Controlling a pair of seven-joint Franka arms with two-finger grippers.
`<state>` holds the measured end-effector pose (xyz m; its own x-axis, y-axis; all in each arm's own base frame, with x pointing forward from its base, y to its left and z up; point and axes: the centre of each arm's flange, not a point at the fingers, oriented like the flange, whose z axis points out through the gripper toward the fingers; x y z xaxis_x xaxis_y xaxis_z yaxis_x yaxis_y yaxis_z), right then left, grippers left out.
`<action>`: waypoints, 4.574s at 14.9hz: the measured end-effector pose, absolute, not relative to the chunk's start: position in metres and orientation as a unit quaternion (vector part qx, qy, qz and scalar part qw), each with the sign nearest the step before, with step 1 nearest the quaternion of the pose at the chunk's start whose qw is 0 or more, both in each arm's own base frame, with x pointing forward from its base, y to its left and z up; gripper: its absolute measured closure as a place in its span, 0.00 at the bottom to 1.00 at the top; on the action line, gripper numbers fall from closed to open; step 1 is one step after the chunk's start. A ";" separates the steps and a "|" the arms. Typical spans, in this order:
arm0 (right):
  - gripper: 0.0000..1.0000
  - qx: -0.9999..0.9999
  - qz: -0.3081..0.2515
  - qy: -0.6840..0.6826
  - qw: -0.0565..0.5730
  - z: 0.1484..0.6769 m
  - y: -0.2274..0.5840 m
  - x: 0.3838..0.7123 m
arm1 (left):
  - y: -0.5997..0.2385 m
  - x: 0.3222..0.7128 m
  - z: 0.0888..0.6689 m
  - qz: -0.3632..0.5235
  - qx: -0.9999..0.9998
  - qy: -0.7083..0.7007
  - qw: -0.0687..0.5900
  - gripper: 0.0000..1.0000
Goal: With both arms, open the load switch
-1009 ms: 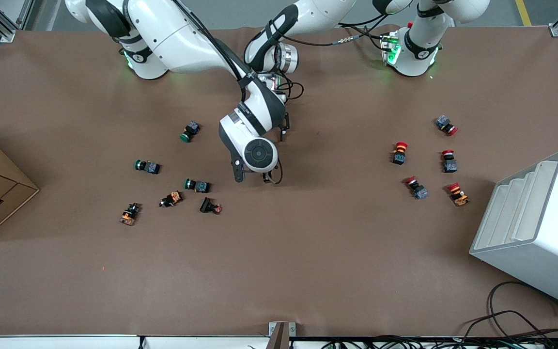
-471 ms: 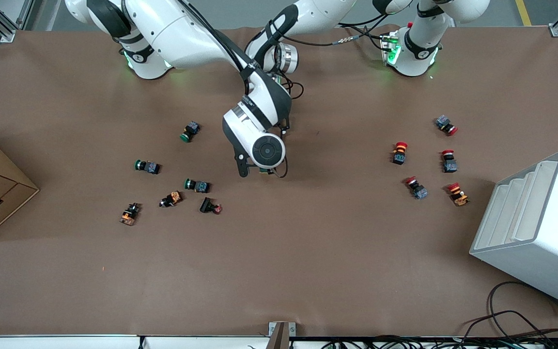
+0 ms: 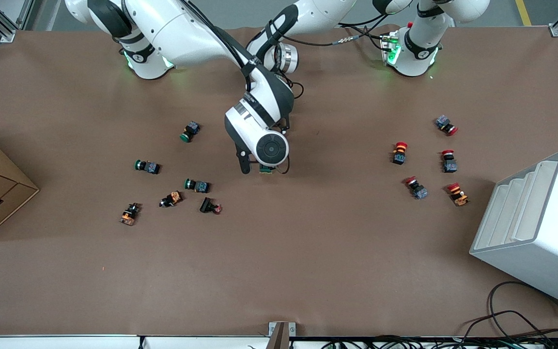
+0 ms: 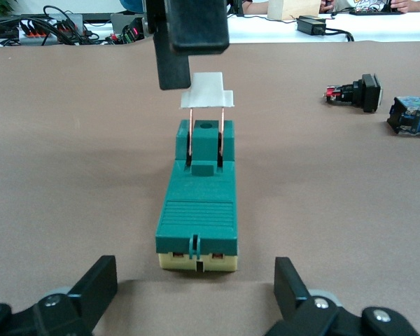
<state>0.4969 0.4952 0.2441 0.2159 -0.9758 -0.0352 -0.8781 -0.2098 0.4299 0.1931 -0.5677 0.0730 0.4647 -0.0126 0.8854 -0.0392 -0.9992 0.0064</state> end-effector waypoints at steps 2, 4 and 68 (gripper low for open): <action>0.00 0.760 -0.148 -0.616 0.144 0.248 0.491 0.509 | -0.568 0.193 0.073 0.517 0.856 -0.015 0.013 0.00; 0.00 0.757 -0.144 -0.625 0.124 0.251 0.485 0.521 | -0.568 0.193 0.073 0.517 0.856 -0.015 0.013 0.00; 0.00 0.913 -0.161 -0.349 0.138 0.343 0.333 0.590 | -0.574 0.198 0.101 0.473 0.880 0.015 -0.031 0.00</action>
